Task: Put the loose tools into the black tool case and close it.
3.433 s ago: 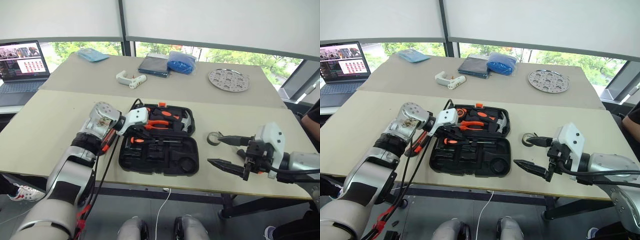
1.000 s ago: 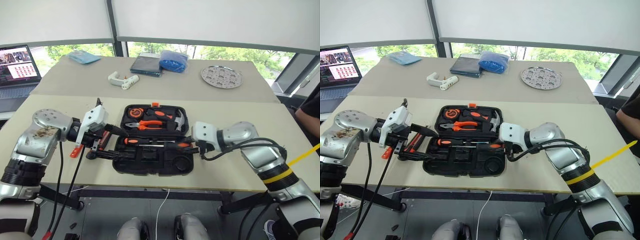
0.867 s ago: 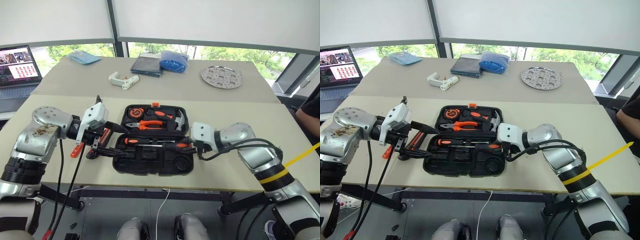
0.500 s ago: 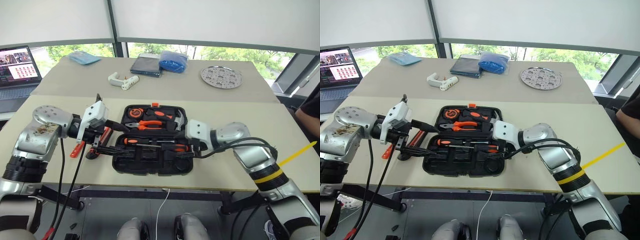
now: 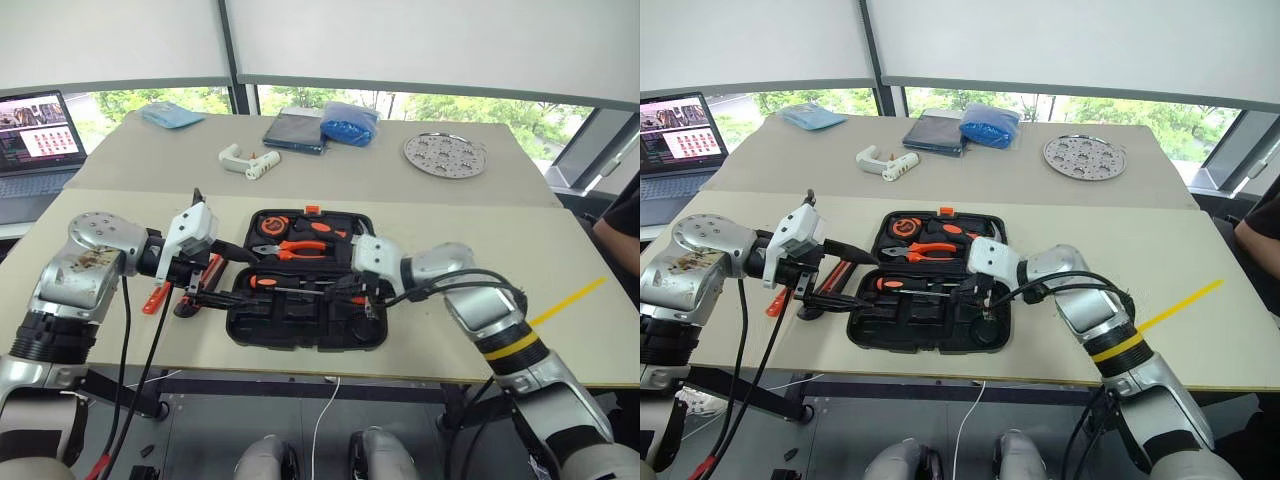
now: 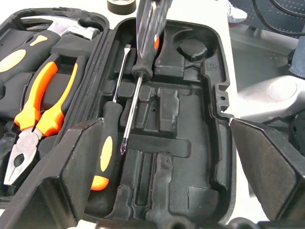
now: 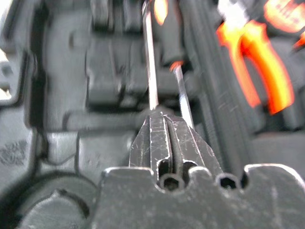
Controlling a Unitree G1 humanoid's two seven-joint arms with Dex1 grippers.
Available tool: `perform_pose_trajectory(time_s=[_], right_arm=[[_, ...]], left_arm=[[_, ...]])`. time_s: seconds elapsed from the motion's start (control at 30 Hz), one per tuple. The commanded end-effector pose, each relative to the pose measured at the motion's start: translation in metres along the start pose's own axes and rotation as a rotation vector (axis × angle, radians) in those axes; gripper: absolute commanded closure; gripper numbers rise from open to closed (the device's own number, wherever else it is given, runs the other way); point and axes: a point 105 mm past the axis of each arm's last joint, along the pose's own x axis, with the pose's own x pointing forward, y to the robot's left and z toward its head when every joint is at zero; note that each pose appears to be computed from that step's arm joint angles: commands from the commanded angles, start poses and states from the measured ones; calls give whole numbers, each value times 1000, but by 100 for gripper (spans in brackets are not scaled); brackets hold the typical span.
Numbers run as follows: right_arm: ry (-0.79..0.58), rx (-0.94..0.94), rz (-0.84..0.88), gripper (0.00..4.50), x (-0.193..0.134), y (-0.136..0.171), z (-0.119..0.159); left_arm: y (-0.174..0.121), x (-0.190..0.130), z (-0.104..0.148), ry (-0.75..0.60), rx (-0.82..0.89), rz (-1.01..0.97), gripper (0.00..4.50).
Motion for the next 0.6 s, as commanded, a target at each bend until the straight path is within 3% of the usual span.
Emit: perform_pose_trajectory(time_s=[0.03, 0.23, 0.4, 0.6], right_arm=[[-20, 19, 16, 445, 0, 6, 3], [-323, 163, -99, 445, -43, -21, 55], [-423, 268, -89, 297, -83, -11, 71], [-429, 288, -79, 92, -100, 7, 75]], left_arm=[[5, -7, 7, -17, 33, 56, 0], [11, -26, -12, -31, -63, 264, 0], [1, -65, -47, -21, -244, 546, 0], [-22, -118, -97, 51, -449, 875, 0]])
